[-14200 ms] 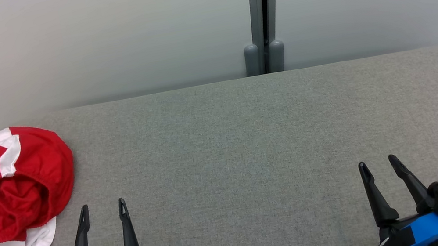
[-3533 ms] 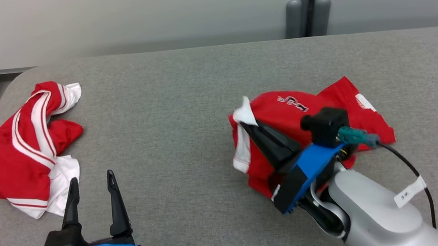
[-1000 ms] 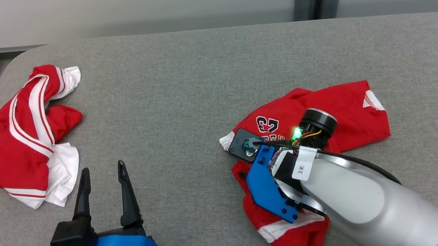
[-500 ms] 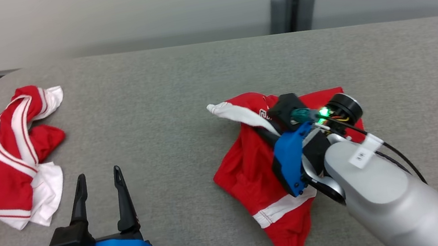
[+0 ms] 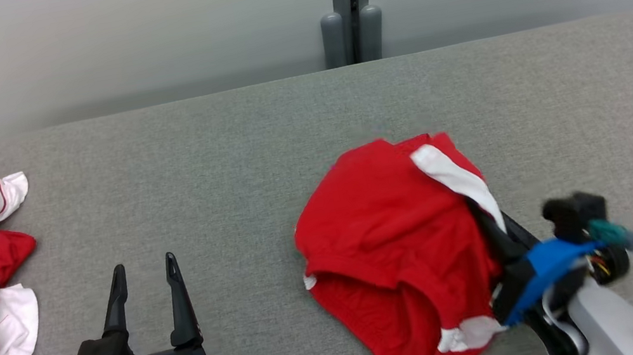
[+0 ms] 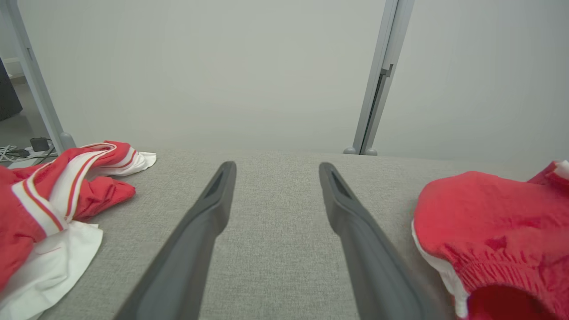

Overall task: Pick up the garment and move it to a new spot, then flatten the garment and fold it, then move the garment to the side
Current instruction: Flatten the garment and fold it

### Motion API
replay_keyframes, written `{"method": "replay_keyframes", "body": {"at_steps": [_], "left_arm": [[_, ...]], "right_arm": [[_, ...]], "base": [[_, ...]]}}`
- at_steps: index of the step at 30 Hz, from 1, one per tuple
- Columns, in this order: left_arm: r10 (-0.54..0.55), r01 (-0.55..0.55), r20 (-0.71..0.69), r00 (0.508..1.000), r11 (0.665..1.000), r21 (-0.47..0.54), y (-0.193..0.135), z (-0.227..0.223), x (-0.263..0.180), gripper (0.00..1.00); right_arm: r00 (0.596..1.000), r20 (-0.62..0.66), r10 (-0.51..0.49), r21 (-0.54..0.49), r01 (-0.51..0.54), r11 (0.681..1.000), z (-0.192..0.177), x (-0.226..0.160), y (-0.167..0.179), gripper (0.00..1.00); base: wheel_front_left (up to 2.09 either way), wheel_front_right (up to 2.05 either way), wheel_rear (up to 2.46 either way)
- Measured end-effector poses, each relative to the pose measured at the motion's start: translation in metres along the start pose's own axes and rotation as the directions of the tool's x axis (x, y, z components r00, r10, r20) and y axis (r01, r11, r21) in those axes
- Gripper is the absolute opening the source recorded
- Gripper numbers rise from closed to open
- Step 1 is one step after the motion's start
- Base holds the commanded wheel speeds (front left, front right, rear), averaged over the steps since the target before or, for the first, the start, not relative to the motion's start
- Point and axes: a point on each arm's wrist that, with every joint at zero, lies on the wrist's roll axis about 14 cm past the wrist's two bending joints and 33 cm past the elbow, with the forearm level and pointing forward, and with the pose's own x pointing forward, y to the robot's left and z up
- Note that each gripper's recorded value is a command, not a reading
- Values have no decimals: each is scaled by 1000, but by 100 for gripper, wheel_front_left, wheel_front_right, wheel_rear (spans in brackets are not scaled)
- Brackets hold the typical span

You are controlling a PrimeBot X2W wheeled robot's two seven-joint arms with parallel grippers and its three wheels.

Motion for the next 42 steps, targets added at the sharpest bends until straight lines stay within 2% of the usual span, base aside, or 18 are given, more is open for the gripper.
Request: {"method": "replay_keyframes", "body": {"at_steps": [4,7,8,9,10,12,14,17,24,26,32,42], "left_arm": [[-14,14,-1,1000,1000,1,-5,-1,2,100],[-23,23,-2,1000,1000,2,-7,-1,4,100],[-31,31,-1,1000,1000,6,-10,-1,4,100],[-31,31,-1,1000,1000,6,-10,-1,4,100],[-33,33,-1,999,999,6,-10,-1,4,100],[-38,38,-1,999,999,5,-12,0,4,100],[-42,42,1,999,999,7,-12,0,4,100],[-46,46,5,999,999,12,-13,2,3,100],[-41,41,11,999,999,23,-9,5,-2,100],[-35,35,11,999,999,26,-7,5,-3,100],[-26,26,9,1000,999,33,-3,4,-6,100],[-52,51,13,999,997,64,-8,6,-6,100]], "right_arm": [[993,8,-117,135,115,984,-17,-32,-28,0],[982,2,-190,185,187,965,-28,-54,-44,0],[977,-4,-215,200,211,957,-34,-65,-48,13],[977,-4,-215,200,211,957,-34,-65,-48,76],[975,0,-220,202,216,955,-34,-69,-48,100],[978,34,-207,166,198,966,-25,-70,-44,100],[976,94,-196,87,188,978,-5,-70,-46,100],[960,181,-211,55,205,977,21,-73,-51,100],[941,324,-101,-114,145,983,71,-70,-21,100],[933,352,-71,-132,125,983,81,-69,-12,100],[943,331,-37,-168,97,981,73,-68,0,100],[944,323,-65,-150,119,982,70,-70,-8,100]], "base": [[0,0,0],[0,0,0],[0,0,0],[0,0,0],[0,0,0],[0,0,0],[0,0,0],[0,0,0],[0,0,0],[0,0,0],[0,0,0],[0,0,0]]}}
